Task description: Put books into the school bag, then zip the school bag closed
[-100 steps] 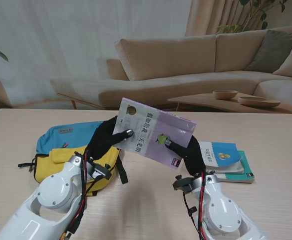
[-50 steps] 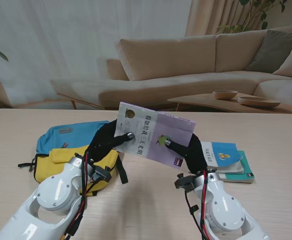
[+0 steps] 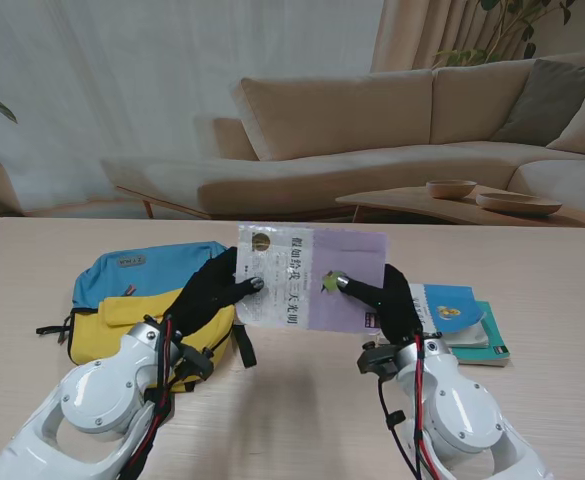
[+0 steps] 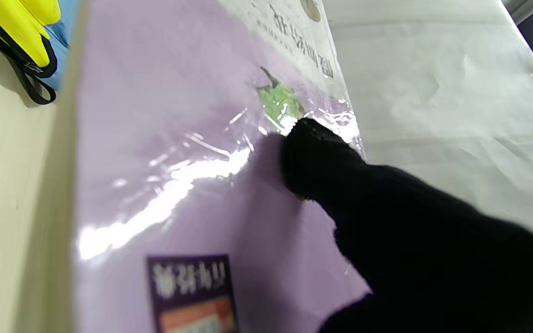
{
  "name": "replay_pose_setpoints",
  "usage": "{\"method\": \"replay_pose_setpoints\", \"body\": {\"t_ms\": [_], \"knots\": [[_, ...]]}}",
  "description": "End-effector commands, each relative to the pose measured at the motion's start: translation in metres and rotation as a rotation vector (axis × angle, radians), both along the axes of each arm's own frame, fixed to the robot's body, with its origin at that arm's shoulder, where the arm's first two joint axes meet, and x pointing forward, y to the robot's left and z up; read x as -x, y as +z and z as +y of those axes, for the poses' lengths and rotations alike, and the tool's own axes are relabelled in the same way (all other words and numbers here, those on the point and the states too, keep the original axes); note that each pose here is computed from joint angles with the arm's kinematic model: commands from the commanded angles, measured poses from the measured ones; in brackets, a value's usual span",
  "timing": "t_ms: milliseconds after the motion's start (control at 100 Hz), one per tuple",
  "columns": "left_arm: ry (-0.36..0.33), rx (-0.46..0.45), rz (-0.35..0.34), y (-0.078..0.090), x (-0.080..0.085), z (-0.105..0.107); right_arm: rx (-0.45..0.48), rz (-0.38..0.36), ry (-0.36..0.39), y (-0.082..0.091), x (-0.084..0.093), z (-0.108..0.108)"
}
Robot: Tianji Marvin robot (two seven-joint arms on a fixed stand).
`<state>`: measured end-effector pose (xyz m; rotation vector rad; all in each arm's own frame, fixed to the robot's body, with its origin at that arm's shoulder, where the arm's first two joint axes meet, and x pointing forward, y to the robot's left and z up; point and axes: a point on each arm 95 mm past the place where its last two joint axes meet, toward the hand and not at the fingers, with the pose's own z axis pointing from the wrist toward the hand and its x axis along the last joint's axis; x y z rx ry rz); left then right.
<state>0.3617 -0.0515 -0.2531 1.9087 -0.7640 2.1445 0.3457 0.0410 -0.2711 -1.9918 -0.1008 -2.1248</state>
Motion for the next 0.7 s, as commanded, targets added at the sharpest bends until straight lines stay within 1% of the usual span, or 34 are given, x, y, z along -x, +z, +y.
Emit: {"method": "replay_pose_setpoints", "body": {"t_ms": [0, 80, 290, 390, 490, 540, 690], "knots": [[-0.01, -0.021, 0.004, -0.001, 0.006, 0.002, -0.006, -0.007, 0.009, 0.004, 0.001, 0.003], [0.007, -0.061, -0.008, -0.003, 0.009, 0.008, -0.014, 0.01, -0.006, 0.006, 0.0, 0.002], [0.041, -0.179, -0.042, -0.004, 0.017, 0.03, -0.018, 0.027, -0.048, 0.009, -0.007, -0.003], [0.044, -0.245, -0.054, -0.003, 0.022, 0.043, -0.017, 0.032, -0.065, 0.01, -0.01, -0.006], [0.03, -0.343, -0.07, -0.001, 0.026, 0.057, -0.014, 0.041, -0.075, 0.008, -0.012, -0.01], [0.017, -0.401, -0.076, 0.001, 0.029, 0.064, -0.03, 0.049, -0.081, 0.009, -0.012, -0.012], [-0.034, -0.612, -0.078, 0.001, 0.036, 0.085, -0.037, 0.057, -0.087, 0.007, -0.013, -0.016]]}}
